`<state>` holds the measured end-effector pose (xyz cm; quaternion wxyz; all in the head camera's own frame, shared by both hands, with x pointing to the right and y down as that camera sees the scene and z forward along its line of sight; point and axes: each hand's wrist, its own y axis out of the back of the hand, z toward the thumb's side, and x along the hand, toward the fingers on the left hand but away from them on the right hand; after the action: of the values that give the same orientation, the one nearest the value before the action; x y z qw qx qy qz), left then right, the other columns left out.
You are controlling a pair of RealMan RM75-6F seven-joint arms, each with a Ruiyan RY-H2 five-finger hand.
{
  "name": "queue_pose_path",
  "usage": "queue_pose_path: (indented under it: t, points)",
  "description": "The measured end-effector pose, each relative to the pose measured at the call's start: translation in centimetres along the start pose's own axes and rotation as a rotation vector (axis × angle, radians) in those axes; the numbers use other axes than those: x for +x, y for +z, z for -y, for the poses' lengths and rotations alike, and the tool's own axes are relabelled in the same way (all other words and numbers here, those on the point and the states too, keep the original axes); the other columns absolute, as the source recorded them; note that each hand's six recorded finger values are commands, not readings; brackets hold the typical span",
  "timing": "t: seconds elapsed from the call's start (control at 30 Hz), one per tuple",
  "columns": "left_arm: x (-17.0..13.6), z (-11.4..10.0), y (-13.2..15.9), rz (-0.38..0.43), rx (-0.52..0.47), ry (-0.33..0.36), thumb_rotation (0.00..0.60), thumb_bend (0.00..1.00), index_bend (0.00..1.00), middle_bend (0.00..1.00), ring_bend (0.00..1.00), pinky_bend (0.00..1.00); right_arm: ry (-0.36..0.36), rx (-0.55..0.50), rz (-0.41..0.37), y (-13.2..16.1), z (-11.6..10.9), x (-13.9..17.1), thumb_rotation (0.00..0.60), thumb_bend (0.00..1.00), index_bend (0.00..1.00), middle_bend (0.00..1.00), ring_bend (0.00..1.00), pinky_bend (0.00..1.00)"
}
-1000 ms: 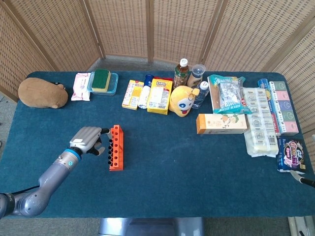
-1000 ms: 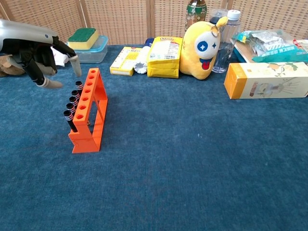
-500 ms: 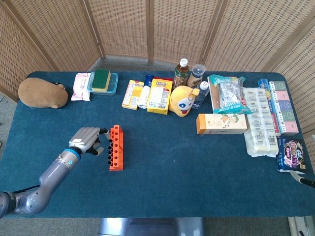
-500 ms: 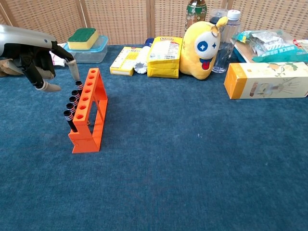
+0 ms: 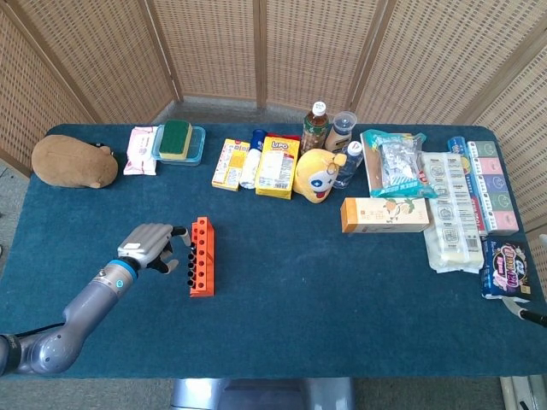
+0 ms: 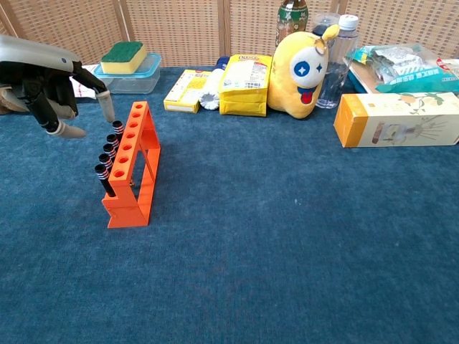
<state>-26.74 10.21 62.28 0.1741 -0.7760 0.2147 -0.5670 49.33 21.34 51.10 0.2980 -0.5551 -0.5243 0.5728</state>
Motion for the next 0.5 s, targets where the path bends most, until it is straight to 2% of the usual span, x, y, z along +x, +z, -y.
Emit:
queue_pose_path:
  t: [0.5]
  points:
    - [-0.63,-0.18,-0.33,-0.015,0.021,-0.012,0.600,0.37,0.36,1.00,1.00,1.00,0.003,0.001,-0.001,0.04,0.07,0.02,0.600,0.00,0.06,0.03,0.03,0.00]
